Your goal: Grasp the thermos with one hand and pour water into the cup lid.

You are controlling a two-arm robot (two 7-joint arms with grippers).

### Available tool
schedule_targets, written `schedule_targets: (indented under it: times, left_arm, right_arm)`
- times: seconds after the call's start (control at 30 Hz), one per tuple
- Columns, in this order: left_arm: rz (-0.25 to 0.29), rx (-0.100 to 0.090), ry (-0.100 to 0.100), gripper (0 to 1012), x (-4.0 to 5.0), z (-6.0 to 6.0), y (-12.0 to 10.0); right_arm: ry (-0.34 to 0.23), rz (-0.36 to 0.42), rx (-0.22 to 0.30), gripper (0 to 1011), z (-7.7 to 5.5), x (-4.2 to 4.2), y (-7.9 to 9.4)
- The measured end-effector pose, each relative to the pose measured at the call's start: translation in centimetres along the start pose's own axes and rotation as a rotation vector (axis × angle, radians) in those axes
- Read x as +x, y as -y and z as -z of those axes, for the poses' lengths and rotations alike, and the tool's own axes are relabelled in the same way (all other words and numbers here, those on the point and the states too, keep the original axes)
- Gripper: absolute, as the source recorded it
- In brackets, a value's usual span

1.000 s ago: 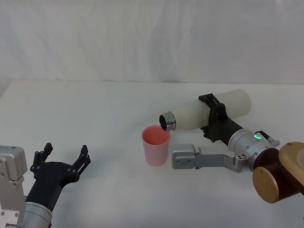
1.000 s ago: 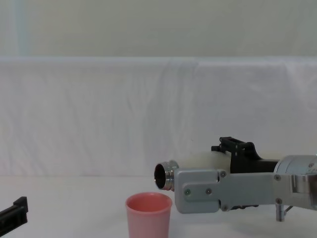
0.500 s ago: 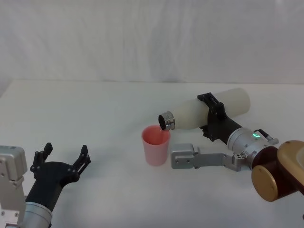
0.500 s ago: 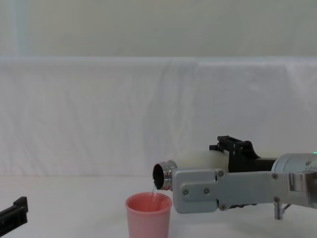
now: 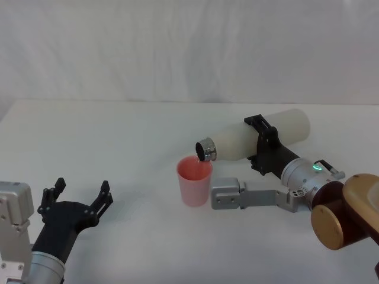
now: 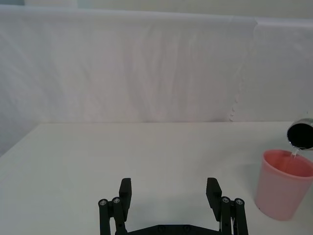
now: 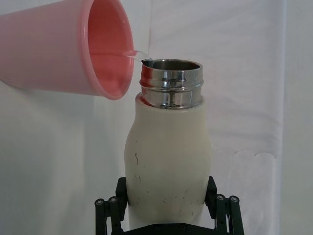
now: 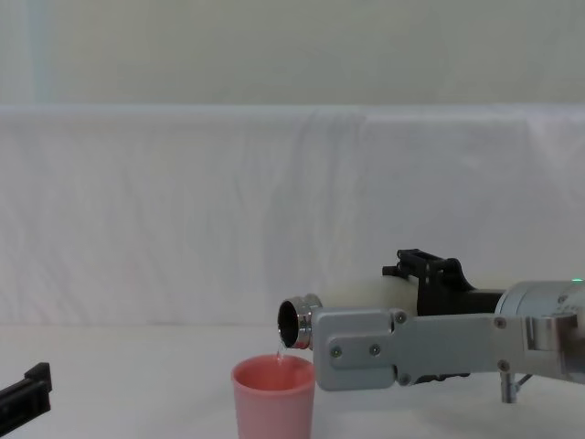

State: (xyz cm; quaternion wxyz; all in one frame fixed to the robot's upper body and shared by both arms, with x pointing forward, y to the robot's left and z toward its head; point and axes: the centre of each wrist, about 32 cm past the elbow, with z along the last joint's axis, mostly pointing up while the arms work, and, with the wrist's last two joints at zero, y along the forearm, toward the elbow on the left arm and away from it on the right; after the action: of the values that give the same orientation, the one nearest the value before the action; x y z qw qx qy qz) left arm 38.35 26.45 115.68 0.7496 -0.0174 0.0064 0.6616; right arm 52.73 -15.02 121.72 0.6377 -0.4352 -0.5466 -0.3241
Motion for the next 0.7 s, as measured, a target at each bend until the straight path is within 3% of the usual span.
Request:
schedule_targets:
  times: [0.7]
  left_arm:
    - [0.0,0.0,0.0,1001,0.0,0.0,0.0]
  right_arm:
    - [-0.003,-0.004,-0.002,952,-0.08,0.01,0.05]
